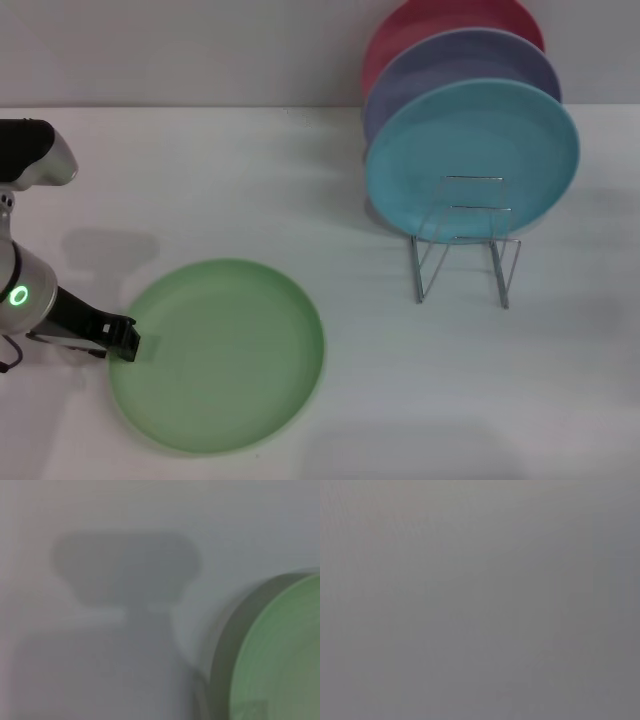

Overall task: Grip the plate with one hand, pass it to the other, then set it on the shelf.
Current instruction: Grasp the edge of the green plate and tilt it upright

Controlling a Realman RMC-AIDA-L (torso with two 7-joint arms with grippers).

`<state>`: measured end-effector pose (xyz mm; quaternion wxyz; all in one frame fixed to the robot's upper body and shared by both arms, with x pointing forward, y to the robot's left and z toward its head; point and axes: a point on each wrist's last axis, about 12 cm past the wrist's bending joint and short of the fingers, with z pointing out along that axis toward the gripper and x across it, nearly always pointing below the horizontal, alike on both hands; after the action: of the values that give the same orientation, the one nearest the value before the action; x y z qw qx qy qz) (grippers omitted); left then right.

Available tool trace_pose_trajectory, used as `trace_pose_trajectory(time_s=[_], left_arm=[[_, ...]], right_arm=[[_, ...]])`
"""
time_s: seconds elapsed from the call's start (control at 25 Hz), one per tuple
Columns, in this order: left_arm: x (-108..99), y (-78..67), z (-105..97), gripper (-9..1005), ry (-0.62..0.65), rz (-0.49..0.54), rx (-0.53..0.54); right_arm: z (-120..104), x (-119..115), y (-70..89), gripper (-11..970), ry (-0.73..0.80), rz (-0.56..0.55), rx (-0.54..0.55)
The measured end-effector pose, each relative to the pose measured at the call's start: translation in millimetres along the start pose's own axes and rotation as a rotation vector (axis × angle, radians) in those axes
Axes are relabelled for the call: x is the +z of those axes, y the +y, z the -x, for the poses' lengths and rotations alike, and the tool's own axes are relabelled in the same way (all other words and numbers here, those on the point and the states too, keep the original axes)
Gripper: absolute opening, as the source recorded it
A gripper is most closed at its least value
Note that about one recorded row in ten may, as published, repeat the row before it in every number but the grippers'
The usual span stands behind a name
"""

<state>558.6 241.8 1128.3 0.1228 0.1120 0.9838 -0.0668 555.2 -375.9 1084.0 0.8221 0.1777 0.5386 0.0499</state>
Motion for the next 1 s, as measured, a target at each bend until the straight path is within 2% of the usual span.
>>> trace_pose_trajectory(time_s=[0.4,0.64,1.0], left_arm=[[0.2,0.5,0.5,313,-0.003,0.012,0.008],[0.1,0.1,1.6,230,-0.005,0.016,0.012],[1.0,-2.6,1.5,202,-0.001,0.016,0.033]], right_arm=[[0.0,1.0,1.1,723,-0.001,0.002,0.001],[0.0,1.3,1.3,723,-0.002,0.003,0.002],[-0.2,1.7,1.9,723,-0.002,0.004,0.003]])
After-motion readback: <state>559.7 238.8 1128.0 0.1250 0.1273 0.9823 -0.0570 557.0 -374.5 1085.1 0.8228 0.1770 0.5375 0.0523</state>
